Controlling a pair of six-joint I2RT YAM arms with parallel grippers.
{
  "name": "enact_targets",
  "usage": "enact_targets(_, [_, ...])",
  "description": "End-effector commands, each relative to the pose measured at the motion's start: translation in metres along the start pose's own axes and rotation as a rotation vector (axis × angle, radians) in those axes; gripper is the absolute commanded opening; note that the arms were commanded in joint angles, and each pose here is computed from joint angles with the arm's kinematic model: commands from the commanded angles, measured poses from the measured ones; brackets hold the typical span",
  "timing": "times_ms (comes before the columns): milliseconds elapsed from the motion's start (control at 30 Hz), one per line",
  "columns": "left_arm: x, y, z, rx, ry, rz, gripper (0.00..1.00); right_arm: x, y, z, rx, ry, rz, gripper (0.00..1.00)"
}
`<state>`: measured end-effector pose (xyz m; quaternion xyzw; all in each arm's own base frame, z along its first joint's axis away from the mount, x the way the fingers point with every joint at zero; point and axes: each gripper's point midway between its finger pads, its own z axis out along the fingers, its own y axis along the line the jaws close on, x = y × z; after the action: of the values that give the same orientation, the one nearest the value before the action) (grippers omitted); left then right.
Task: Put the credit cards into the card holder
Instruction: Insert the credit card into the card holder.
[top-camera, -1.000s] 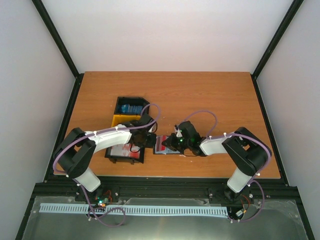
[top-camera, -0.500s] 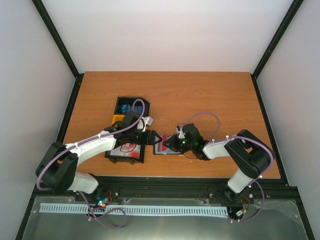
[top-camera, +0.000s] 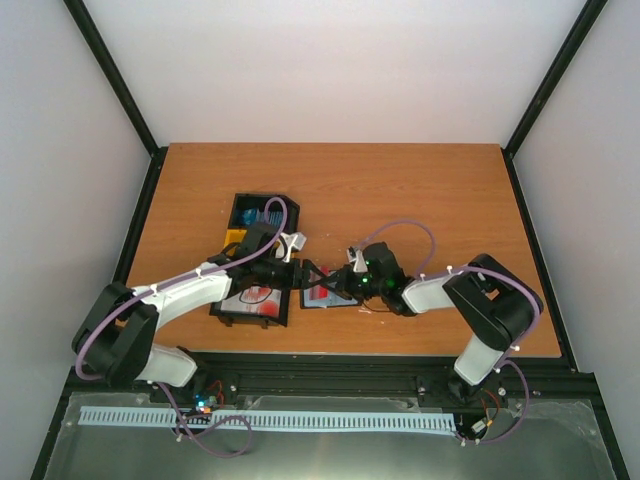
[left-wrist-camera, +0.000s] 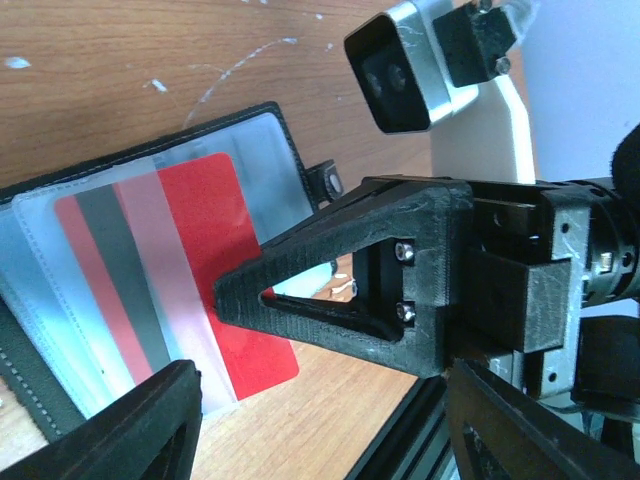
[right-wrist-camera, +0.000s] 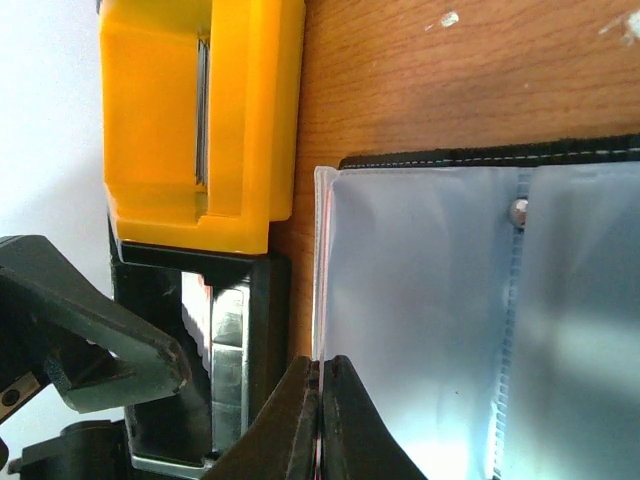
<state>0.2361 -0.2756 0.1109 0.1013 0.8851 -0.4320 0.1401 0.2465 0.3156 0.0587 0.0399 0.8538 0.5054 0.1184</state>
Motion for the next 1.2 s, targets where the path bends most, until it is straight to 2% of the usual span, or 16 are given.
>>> enact_targets(0, [-0.003,0.016,0.000,-0.075,-0.020,-0.068,0.68,0.000,-0.006,0.007,0.044,0.040,-0.035,0.03])
enact_targets(333, [-0.004,0.026,-0.004,-0.146,-0.034,-0.101,0.66,0.005,-0.020,0.018,0.126,0.123,-0.045,0.07])
enact_targets(400, [-0.005,0.028,-0.005,-0.159,-0.036,-0.105,0.66,0.003,-0.020,0.016,0.154,0.120,-0.058,0.13])
enact_targets(600, [-0.014,0.021,-0.012,-0.165,-0.068,-0.082,0.66,-0.004,-0.020,0.001,0.265,0.096,-0.097,0.41])
enact_targets(767, [-0.024,0.013,-0.026,-0.171,-0.132,-0.053,0.67,-0.006,-0.023,-0.010,0.399,0.075,-0.147,0.55])
enact_targets(933, [-0.030,0.018,-0.046,-0.241,-0.224,-0.079,0.65,-0.008,-0.020,-0.013,0.566,0.061,-0.216,0.58])
enact_targets(1167, [-0.034,0.041,-0.100,-0.418,-0.452,-0.179,0.63,-0.008,-0.019,-0.007,0.787,0.057,-0.305,0.62])
